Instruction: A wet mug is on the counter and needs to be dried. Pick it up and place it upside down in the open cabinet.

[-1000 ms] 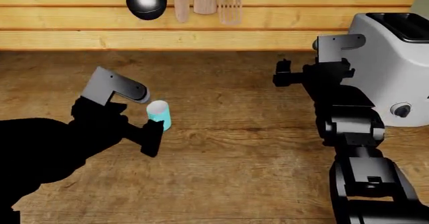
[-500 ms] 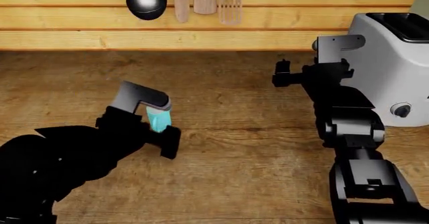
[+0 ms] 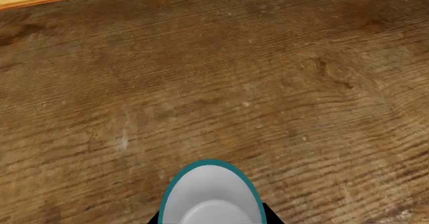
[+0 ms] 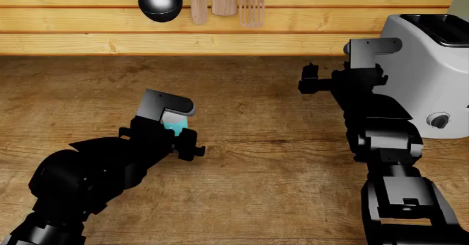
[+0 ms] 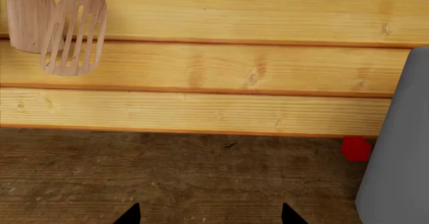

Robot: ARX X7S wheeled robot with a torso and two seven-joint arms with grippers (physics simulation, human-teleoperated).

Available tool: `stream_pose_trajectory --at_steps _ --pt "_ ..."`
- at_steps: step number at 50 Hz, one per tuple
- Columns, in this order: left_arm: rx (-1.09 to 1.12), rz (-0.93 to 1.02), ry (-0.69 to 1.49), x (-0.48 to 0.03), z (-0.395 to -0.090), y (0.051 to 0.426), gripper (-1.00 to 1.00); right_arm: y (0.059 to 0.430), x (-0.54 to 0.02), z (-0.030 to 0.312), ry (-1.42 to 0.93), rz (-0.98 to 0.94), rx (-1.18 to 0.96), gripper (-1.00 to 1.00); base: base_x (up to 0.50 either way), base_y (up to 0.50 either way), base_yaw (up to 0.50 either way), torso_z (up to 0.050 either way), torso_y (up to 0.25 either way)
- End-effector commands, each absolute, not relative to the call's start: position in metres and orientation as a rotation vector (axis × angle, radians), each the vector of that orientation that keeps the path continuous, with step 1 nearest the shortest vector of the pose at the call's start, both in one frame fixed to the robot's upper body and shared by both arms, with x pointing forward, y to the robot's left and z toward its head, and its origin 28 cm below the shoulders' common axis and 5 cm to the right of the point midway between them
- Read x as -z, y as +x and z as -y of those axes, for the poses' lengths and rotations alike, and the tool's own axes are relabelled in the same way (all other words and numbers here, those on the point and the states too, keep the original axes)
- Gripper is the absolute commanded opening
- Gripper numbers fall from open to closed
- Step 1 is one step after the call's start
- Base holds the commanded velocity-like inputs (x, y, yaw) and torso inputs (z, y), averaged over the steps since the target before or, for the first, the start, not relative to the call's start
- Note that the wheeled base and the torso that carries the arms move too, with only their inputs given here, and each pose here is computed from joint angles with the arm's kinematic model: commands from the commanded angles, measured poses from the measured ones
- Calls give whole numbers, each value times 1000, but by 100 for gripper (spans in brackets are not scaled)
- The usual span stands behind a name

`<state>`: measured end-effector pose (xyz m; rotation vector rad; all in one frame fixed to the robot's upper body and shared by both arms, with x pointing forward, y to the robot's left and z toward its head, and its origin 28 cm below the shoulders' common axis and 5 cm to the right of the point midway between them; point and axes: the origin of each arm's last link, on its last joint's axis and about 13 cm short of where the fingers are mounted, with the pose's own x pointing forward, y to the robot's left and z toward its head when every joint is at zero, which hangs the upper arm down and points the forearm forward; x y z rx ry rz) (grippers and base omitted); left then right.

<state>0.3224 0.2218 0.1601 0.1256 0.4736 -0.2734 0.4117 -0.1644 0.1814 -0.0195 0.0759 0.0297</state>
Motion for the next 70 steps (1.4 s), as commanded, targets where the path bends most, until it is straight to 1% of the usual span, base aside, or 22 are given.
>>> stream_pose_trajectory --at_steps 1,4,10,15,21,24,26,29,30,31,33,34,36,39,47,49,52,63,70 --pt "274 -517 156 -138 -221 320 -100 410 -186 164 -8 -62 -25 100 0 0 0 0 0" --pt "283 -450 132 -154 -223 314 -100 407 -191 164 -5 -50 -28 100 0 0 0 0 0" --pt "282 -190 16 -247 -235 298 -100 389 -219 162 -28 5 -59 100 0 0 0 0 0" --pt "271 -55 6 -286 -239 291 -100 374 -239 167 -47 36 -61 100 0 0 0 0 0" --pt "234 76 67 -288 -242 300 -100 346 -274 167 -90 84 -98 100 0 0 0 0 0" --pt "235 88 81 -287 -244 304 -100 326 -299 168 -137 103 -127 100 0 0 0 0 0" --pt "235 88 88 -285 -244 306 -100 308 -323 170 -152 127 -207 100 0 0 0 0 0" --pt "230 82 98 -281 -245 309 -100 277 -364 183 -1 159 -328 100 0 0 0 0 0" --pt "228 82 100 -281 -245 310 -100 269 -372 190 29 159 -344 100 0 0 0 0 0" --pt "227 83 102 -281 -245 310 -100 264 -377 202 62 144 -303 100 0 0 0 0 0" --pt "220 88 106 -280 -245 312 -100 251 -382 222 103 100 -181 100 0 0 0 0 0" --pt "217 90 108 -280 -245 313 -100 246 -383 224 113 78 -162 100 0 0 0 0 0" --pt "215 92 111 -279 -244 314 -100 234 -385 221 117 40 -254 100 0 0 0 0 0" --pt "215 98 115 -279 -243 314 -100 213 -384 212 123 5 -510 100 0 0 0 0 0" --pt "229 125 152 -271 -239 319 -100 212 -371 206 125 -57 -565 100 0 0 0 0 0" --pt "202 274 267 -264 -237 323 -100 212 -369 206 124 -64 -570 100 0 0 0 0 0" --pt "132 547 472 -253 -237 332 -100 214 -367 203 118 -70 -573 100 0 0 0 0 0" --pt "-101 1002 849 -242 -246 377 -100 216 -366 200 107 -73 -584 100 0 0 0 0 0" --pt "-272 1383 1131 -235 -255 407 -100 214 -368 199 98 -68 -590 100 0 0 0 0 0"
